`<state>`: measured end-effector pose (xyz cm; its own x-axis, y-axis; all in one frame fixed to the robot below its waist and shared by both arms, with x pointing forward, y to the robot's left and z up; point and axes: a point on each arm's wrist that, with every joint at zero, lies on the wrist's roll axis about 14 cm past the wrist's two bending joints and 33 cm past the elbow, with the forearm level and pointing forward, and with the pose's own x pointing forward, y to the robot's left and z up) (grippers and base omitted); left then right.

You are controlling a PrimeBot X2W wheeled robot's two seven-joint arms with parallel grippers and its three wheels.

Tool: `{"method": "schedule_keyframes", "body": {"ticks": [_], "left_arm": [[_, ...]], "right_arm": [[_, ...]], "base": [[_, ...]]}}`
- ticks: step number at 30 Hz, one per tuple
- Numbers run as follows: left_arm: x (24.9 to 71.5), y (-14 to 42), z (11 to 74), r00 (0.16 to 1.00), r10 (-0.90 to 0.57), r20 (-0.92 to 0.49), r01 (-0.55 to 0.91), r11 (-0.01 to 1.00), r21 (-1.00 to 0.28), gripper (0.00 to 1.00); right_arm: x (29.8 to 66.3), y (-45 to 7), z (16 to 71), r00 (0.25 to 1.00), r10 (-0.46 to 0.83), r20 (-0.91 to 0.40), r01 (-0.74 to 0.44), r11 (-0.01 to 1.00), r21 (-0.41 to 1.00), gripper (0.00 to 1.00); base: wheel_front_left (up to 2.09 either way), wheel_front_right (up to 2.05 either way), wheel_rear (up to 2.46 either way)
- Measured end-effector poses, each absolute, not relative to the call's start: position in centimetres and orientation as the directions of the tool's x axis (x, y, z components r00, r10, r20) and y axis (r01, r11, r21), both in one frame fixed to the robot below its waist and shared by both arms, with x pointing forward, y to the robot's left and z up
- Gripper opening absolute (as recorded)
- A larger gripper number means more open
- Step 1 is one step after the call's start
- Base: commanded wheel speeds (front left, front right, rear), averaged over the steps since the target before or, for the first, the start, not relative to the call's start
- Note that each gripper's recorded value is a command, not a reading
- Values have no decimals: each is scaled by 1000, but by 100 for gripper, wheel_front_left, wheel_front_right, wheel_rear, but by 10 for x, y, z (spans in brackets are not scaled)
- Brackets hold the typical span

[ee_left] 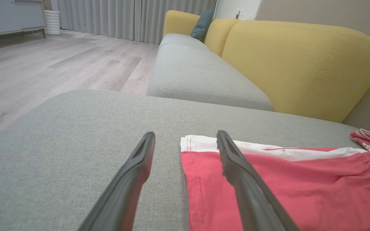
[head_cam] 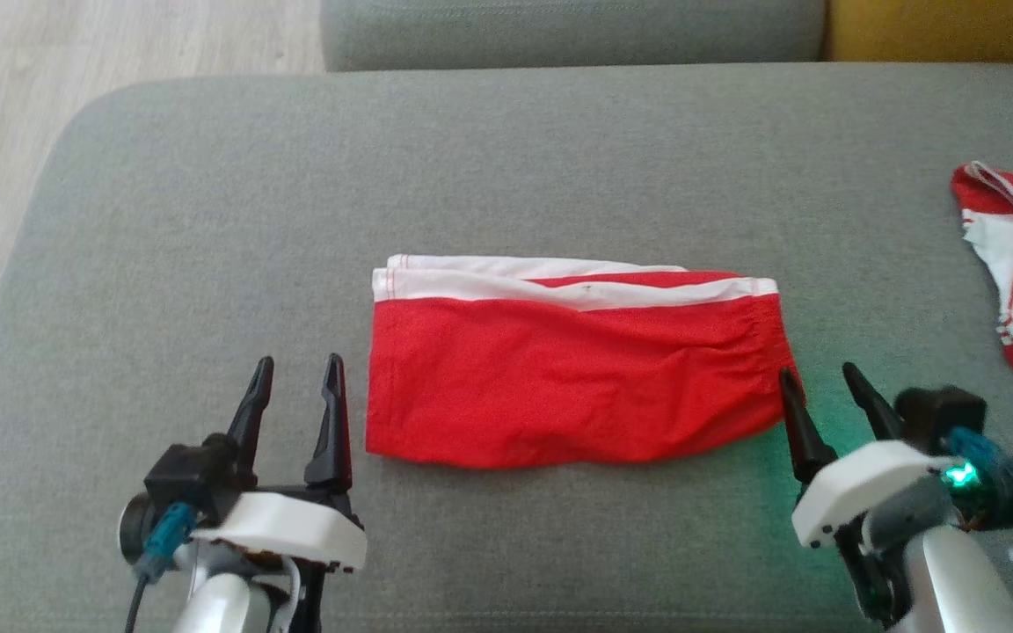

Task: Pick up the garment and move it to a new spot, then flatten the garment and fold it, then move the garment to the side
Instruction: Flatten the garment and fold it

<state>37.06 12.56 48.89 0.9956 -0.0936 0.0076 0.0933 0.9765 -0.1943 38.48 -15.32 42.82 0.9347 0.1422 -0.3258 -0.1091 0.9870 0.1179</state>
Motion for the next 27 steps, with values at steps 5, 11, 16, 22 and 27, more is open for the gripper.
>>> {"method": "schedule_keyframes", "body": {"ticks": [5, 11, 16, 22, 27], "left_arm": [[371, 130, 481, 997, -76, -17, 71, 977, -199, 100], [377, 139, 474, 998, -46, -34, 38, 978, -204, 100], [382, 141, 473, 998, -44, -36, 36, 980, -194, 100], [386, 136, 472, 998, -59, -35, 51, 980, -194, 100], [390, 125, 472, 995, -94, -31, 86, 976, -198, 100]], "right_arm": [[393, -140, 402, 863, 183, -470, -137, 982, 132, 100], [396, -136, 373, 767, 224, -601, -130, 972, 197, 100], [404, -128, 369, 717, 273, -641, -155, 960, 235, 0], [404, -137, 371, 690, 294, -661, -151, 952, 266, 0], [409, -183, 387, 729, 215, -650, -98, 972, 212, 0]], "base": [[0, 0, 0], [0, 0, 0], [0, 0, 0], [0, 0, 0], [0, 0, 0]]}}
